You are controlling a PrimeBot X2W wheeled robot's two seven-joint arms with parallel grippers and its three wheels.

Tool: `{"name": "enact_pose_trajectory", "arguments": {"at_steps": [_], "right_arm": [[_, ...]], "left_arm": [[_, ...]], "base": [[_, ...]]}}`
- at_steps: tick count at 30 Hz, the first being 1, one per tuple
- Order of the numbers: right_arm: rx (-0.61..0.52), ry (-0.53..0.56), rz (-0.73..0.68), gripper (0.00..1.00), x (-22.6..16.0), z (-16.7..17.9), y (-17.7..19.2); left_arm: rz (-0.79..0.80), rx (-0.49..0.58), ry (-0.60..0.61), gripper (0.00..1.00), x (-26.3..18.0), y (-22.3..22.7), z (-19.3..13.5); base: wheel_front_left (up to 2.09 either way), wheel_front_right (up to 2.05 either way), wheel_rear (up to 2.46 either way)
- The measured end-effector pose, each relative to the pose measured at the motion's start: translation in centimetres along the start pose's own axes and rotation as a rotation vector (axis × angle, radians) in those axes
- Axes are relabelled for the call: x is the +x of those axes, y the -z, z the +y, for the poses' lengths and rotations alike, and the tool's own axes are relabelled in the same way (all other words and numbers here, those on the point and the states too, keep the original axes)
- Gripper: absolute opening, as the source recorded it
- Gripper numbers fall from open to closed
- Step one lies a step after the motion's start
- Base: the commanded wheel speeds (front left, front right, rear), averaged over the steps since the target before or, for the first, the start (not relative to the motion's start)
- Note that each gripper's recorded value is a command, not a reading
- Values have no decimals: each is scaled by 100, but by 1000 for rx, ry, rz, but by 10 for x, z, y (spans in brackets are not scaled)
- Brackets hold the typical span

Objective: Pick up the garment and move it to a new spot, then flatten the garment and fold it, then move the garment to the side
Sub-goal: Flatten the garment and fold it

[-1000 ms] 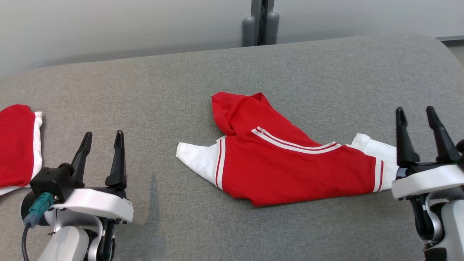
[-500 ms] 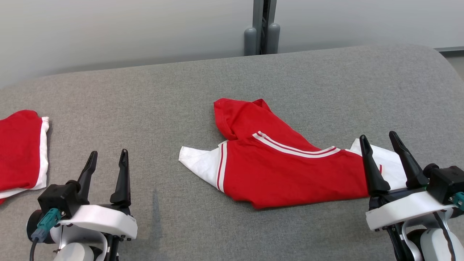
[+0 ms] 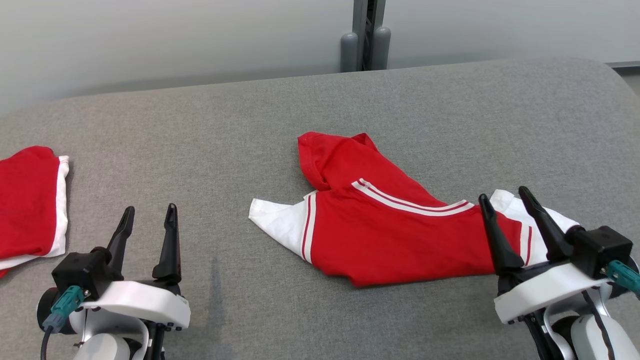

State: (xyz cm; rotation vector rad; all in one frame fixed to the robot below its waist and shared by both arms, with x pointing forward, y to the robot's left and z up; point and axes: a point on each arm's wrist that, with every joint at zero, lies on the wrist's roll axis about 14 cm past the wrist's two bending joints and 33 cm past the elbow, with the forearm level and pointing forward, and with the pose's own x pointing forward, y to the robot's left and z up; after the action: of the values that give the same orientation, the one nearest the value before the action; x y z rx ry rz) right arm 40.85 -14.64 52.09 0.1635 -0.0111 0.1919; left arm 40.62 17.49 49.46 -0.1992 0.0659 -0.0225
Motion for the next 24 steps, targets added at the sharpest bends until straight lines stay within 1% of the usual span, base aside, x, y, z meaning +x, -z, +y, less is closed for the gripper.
{"name": "enact_pose_trajectory", "arguments": {"at_steps": [4, 11, 16, 24], "right_arm": [[-38, -84, 65, 100, 13, 12, 11], [-84, -278, 217, 100, 42, 51, 51], [-102, -395, 301, 100, 60, 77, 80], [-150, -531, 373, 100, 83, 108, 109]], "left_arm": [[2, -2, 5, 100, 3, 0, -2], [-1, -11, -1, 100, 9, 1, 3], [12, -18, -31, 100, 11, 10, 14], [34, -17, -93, 100, 9, 23, 36]], "base": [[0, 0, 0], [0, 0, 0], [0, 0, 0], [0, 0, 0]]}}
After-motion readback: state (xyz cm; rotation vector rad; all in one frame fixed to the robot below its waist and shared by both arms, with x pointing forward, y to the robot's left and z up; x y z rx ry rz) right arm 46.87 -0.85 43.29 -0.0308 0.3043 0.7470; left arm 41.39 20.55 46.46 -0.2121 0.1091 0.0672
